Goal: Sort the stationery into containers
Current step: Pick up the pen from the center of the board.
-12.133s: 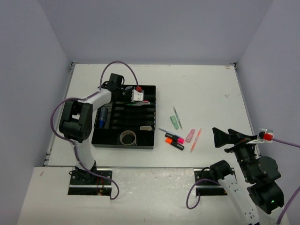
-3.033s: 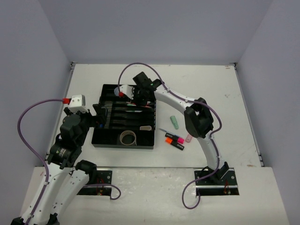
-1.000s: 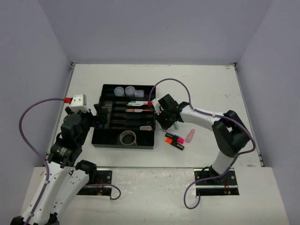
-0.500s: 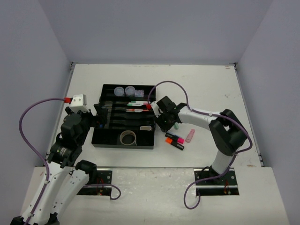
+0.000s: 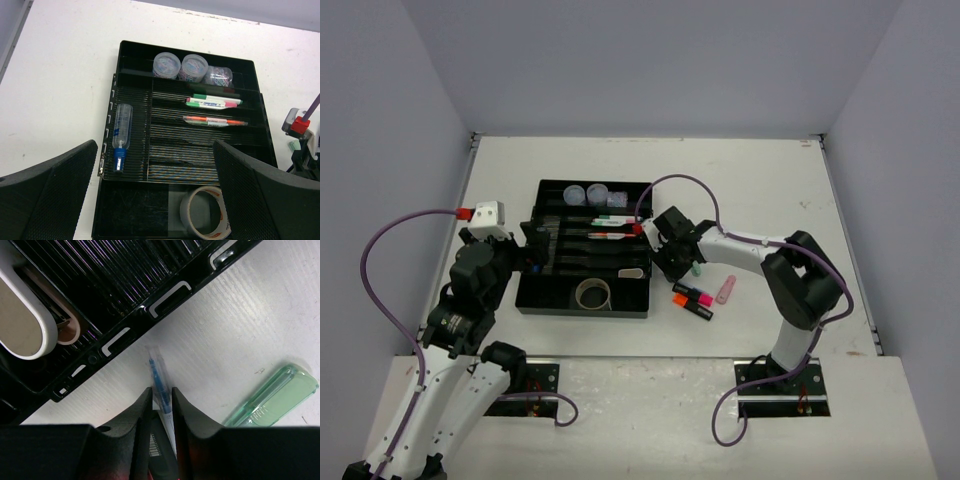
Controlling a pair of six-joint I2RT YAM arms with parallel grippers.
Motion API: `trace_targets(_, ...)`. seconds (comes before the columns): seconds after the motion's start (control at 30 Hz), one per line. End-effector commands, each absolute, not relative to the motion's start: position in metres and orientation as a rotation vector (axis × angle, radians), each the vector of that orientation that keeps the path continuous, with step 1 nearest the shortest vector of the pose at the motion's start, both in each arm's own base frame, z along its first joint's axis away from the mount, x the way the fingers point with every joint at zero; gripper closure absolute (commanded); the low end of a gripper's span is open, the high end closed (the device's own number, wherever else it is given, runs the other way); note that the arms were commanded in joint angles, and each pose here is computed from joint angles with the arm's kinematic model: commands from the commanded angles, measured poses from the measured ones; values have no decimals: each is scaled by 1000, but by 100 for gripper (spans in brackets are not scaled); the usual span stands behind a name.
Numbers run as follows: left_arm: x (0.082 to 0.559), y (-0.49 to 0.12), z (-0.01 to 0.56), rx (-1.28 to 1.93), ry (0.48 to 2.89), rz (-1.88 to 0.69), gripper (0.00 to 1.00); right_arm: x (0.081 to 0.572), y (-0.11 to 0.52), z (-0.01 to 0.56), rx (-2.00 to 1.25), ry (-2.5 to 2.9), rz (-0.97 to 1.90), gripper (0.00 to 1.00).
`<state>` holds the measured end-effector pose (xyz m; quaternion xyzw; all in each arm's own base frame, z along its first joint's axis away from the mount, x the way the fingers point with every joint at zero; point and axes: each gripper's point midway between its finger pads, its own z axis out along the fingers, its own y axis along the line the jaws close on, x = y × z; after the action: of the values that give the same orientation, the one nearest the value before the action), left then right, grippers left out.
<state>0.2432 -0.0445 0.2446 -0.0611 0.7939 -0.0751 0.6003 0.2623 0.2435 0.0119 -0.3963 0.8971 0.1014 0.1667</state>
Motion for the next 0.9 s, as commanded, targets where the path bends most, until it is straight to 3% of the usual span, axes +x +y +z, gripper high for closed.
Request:
trace_targets(0.0, 247, -45, 257, -140, 1796, -185, 0, 259, 241, 8, -1135, 2575, 263, 77)
trace_targets(0.13, 247, -45, 258, -143, 1793, -186, 0, 262, 239, 10, -1123, 2567, 242, 89)
trace_targets(0.43, 248, -45, 257, -140, 1797, -185, 0, 308, 231, 73, -1029, 2372, 39, 99)
trace_targets(0.63, 247, -45, 258, -142, 1795, -184, 0, 328, 266, 156, -1052, 2116, 140, 100)
trace_targets(0.87, 246, -43, 260, -146, 1781, -184, 0, 337, 337, 183, -1438, 1772, 297, 100)
